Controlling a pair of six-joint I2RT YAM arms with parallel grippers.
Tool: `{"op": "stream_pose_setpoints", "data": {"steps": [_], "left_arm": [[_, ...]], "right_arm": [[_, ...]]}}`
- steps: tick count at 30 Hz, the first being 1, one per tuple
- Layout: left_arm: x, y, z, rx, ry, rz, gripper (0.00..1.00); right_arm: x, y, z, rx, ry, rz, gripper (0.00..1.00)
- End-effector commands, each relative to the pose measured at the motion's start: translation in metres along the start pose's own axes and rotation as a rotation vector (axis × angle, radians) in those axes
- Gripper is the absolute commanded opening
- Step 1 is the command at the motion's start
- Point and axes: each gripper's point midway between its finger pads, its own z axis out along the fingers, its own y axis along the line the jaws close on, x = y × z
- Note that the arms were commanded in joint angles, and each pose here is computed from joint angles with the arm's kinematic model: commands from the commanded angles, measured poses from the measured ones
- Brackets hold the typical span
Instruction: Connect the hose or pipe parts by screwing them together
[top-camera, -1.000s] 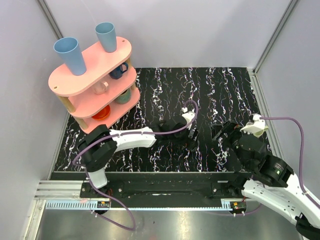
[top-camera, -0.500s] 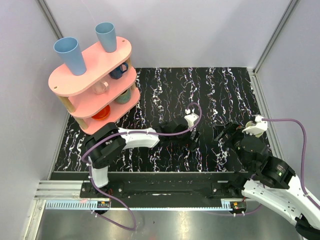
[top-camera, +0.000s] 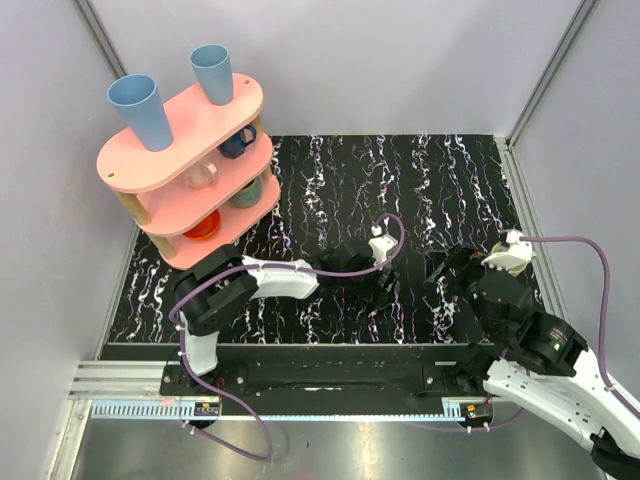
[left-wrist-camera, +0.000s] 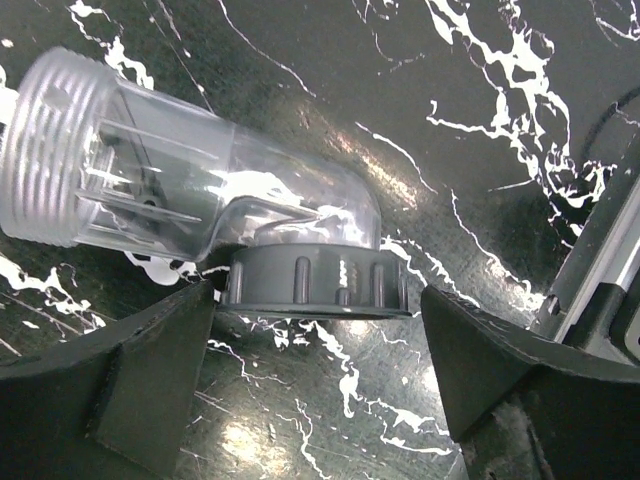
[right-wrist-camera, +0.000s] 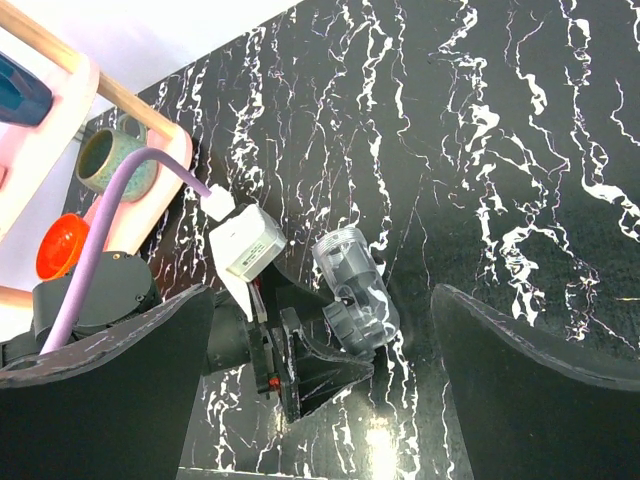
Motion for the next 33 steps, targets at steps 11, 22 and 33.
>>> {"op": "stream_pose_setpoints", "data": {"steps": [11,22,33], "left_arm": [[-0.041,-0.037,-0.028,0.153,-0.116,0.031,0.32],[-0.065,-0.051,-0.124,0.368,-0.069,-0.068,0.00],[-0.065,-0.051,-0.224,0.439,-0.080,0.066,0.00]], "right_arm": [[-0.005,0.052,0.015,-0.223,-0.063,-0.081,0.99],[-0.062,0.163,-0.007,-0.705,-0.386,-0.440,0.99],[0.021,0.203,-0.059,-1.281,-0.258,-0.848,1.00]]}}
